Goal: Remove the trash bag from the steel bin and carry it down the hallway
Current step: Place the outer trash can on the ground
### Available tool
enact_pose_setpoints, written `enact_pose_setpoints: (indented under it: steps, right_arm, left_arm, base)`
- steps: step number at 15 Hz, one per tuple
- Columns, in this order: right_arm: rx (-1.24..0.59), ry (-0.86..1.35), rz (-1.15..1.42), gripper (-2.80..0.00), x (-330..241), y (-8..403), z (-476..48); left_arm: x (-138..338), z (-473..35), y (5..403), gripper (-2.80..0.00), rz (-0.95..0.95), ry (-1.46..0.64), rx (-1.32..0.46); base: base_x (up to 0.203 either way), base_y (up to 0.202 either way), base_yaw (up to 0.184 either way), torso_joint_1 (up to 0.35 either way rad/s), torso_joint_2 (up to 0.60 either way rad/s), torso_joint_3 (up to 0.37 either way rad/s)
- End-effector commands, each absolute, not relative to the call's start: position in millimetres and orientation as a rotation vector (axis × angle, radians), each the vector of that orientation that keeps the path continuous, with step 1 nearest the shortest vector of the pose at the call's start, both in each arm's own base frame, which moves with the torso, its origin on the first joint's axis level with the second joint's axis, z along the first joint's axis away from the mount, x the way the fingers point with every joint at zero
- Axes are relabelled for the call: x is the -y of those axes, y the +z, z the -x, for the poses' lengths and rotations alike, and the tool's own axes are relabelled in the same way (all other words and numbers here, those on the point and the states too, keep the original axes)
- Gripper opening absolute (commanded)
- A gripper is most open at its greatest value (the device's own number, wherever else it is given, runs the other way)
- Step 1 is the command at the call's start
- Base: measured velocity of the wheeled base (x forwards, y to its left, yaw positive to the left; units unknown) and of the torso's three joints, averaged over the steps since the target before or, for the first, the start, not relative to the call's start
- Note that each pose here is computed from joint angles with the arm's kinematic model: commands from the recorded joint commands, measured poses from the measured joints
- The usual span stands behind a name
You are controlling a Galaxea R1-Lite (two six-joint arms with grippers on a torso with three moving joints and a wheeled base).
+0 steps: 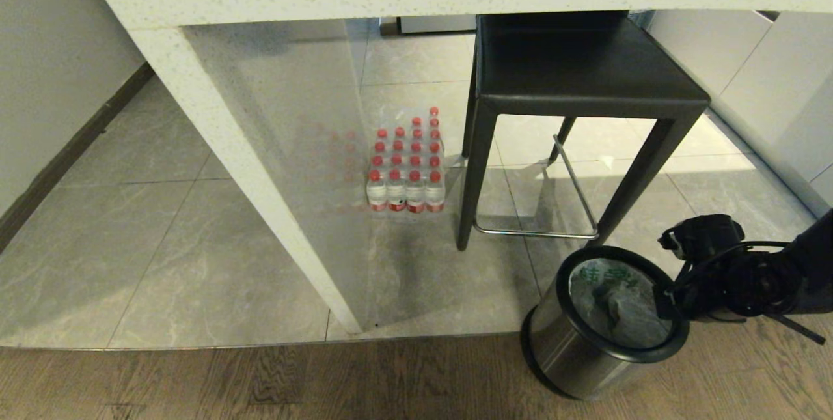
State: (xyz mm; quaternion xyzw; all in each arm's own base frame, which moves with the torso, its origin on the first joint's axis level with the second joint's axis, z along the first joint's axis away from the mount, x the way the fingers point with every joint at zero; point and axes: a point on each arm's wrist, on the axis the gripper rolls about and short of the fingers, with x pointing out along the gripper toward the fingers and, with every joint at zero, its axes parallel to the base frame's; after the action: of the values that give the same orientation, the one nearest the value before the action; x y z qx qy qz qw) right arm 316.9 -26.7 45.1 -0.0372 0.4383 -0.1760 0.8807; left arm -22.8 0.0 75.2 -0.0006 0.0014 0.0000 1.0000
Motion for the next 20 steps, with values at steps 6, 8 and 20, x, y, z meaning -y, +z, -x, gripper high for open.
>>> enact_pose_setpoints:
  steps: [6, 8, 20]
  right_arm:
    - [-0.826, -0.351, 0.072, -2.8, 19.6, 117.4, -267.6]
    - [-0.768, -0.346, 0.069, -2.8, 18.8, 140.1, -249.2]
    - [-0.476, -0.355, 0.073, -2.8, 13.2, 246.8, -118.1]
  left_arm:
    - [0.0, 22.8, 75.2, -2.8, 0.002, 0.0, -0.003]
    - [0.0, 22.8, 75.2, -2.8, 0.002, 0.0, -0.003]
    - [0.0, 22.8, 75.3, -2.8, 0.002, 0.0, -0.002]
  base:
    - [0.0, 0.0, 0.0, 0.0, 0.0, 0.0]
    - [0.0, 0.0, 0.0, 0.0, 0.0, 0.0]
    - [0.0, 0.0, 0.0, 0.0, 0.0, 0.0]
